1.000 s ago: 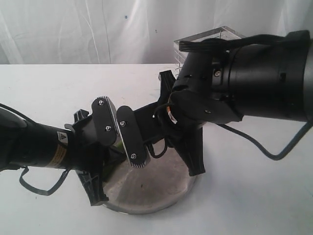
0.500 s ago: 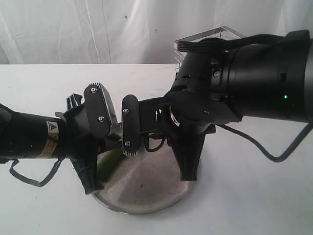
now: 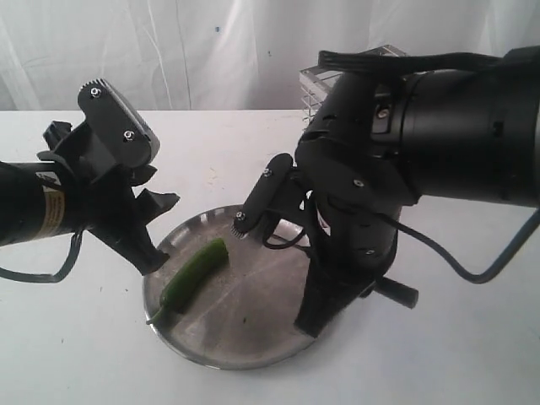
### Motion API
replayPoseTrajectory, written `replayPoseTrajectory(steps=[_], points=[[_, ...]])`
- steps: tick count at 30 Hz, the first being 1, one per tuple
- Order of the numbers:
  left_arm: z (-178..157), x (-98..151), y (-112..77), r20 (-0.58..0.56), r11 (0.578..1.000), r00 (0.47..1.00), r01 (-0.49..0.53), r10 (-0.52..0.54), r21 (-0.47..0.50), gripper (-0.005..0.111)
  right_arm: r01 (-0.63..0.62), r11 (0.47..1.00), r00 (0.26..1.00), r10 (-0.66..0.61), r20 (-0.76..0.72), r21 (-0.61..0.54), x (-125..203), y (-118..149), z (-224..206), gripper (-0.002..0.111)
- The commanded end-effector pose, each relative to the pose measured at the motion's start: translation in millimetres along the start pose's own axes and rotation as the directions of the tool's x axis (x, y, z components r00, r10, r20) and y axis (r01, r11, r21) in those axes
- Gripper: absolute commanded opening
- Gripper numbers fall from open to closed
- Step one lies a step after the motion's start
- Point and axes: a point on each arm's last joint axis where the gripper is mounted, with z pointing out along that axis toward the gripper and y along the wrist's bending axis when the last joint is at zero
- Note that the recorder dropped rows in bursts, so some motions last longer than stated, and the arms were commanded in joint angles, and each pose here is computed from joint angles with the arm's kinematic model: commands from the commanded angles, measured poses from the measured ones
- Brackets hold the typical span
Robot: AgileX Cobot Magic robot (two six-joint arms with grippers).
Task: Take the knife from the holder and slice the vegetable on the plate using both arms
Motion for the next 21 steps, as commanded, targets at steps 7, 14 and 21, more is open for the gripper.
replayPoseTrajectory(steps=[7,14,21], points=[[-2,1,8.1,-0.012,0.993,0.996,0.086,-0.087,-0.084,0.048,-0.071,0.996,0.995,0.067,-0.07,-0.058,-49,9,35,0.0],[9,11,10.0,-0.072,0.982,0.988,0.127,-0.138,-0.142,0.048,-0.104,0.992,0.99,0.097,-0.102,-0.065,-67,3,58,0.0],[31,17,5.0,-0.133,0.985,0.981,0.125,-0.141,-0.122,0.048,-0.109,0.991,0.99,0.101,-0.094,-0.083,-69,1,60,0.0]])
